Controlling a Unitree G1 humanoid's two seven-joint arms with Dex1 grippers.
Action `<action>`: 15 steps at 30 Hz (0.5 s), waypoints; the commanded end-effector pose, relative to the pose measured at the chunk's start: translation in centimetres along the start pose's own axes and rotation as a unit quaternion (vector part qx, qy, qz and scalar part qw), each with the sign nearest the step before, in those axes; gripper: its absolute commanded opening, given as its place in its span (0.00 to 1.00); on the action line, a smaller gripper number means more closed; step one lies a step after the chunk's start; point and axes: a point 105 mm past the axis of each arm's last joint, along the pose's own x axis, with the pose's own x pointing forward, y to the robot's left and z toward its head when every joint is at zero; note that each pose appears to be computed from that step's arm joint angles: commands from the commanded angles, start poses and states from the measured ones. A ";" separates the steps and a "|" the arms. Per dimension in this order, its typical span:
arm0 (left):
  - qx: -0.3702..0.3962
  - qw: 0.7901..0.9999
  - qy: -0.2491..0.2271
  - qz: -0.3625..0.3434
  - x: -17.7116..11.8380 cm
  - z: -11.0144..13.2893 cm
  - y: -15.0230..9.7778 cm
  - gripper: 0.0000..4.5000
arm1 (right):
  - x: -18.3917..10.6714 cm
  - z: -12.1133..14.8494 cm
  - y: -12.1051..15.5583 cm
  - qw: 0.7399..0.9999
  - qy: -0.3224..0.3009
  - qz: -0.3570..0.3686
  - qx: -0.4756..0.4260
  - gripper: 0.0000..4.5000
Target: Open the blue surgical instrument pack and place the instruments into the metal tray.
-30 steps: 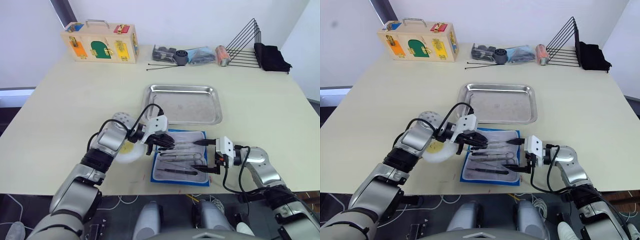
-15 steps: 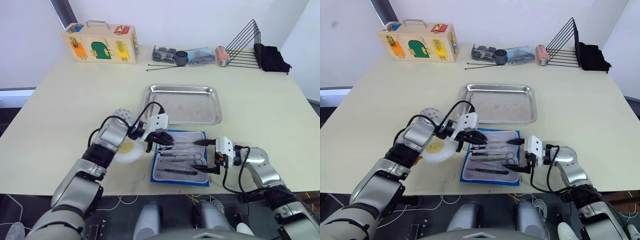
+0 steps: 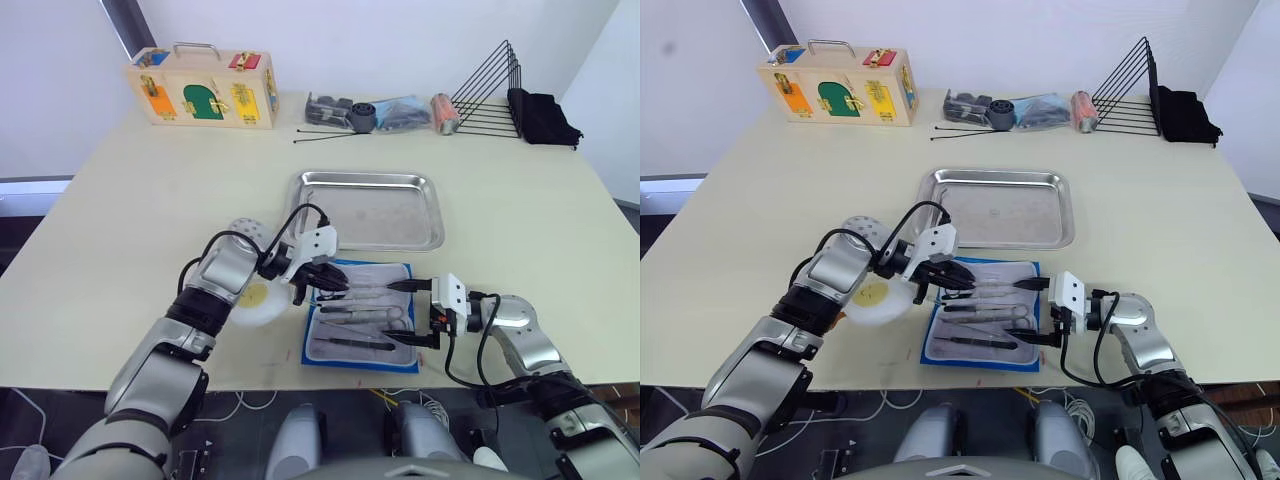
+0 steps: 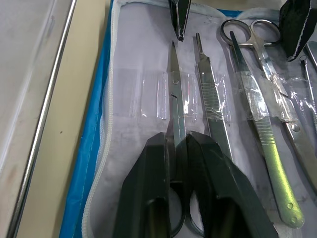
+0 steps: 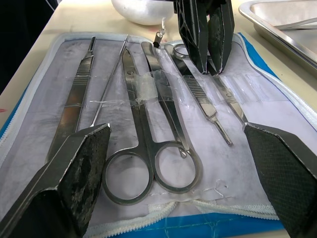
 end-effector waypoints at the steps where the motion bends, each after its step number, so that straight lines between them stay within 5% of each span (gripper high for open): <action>1: -0.023 0.999 0.032 -0.005 0.7 -1.7 -0.4 0.24 | 0.7 -3.8 2.8 0.996 0.051 0.031 0.072 1.00; 13: -0.020 0.999 0.045 -0.015 0.7 -2.0 -0.7 0.24 | 0.7 -3.8 2.7 0.996 0.050 0.030 0.071 1.00; 15: -0.022 0.998 0.049 -0.020 0.8 -2.1 -0.8 0.12 | 0.7 -3.8 2.7 0.996 0.050 0.030 0.071 1.00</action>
